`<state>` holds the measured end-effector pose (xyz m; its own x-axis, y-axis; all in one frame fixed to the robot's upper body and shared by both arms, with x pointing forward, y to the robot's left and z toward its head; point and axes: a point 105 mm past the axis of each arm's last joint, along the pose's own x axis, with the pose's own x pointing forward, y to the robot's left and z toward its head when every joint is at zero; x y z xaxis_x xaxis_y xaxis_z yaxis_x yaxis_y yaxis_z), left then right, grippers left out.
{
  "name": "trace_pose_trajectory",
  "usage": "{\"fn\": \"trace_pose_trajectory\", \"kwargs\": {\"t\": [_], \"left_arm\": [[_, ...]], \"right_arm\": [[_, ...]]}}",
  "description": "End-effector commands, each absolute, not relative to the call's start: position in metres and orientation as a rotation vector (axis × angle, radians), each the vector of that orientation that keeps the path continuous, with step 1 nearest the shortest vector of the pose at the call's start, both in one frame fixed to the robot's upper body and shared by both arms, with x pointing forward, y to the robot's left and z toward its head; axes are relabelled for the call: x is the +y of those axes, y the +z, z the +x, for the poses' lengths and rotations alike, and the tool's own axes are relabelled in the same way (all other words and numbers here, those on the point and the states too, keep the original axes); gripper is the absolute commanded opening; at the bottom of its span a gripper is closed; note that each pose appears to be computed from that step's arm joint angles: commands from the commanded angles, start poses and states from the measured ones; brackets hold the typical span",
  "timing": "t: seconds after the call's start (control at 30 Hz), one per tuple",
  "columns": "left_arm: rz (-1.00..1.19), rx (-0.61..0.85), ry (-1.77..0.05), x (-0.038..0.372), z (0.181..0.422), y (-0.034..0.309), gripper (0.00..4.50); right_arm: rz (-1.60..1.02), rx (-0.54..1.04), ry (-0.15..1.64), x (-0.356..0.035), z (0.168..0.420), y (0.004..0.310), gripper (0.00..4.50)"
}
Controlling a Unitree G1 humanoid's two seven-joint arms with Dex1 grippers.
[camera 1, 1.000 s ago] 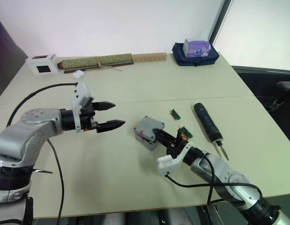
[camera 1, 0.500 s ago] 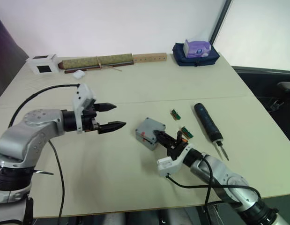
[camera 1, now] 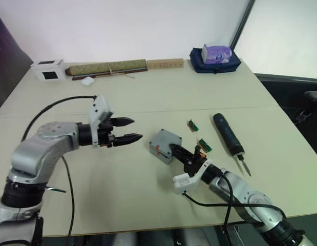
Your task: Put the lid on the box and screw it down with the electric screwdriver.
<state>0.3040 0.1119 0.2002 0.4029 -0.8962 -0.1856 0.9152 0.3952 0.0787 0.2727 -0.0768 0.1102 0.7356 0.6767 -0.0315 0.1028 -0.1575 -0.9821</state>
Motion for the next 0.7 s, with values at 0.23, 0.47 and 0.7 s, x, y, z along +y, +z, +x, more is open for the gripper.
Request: {"fn": "trace_pose_trajectory", "kwargs": {"t": [0.23, 0.47, 0.7], "left_arm": [[0.222, 0.113, -1.303, 0.06, 0.317, 0.179, 0.03], [0.309, 0.194, -1.333, 0.049, 0.322, 0.146, 0.03], [0.334, 0.232, -1.317, 0.044, 0.322, 0.128, 0.0]], "right_arm": [[-1.667, -0.548, 0.6, -0.086, 0.271, 0.094, 0.22], [-1.669, -0.534, 0.613, -0.089, 0.271, 0.092, 0.22], [-1.653, -0.53, 0.643, -0.092, 0.269, 0.091, 2.65]]}}
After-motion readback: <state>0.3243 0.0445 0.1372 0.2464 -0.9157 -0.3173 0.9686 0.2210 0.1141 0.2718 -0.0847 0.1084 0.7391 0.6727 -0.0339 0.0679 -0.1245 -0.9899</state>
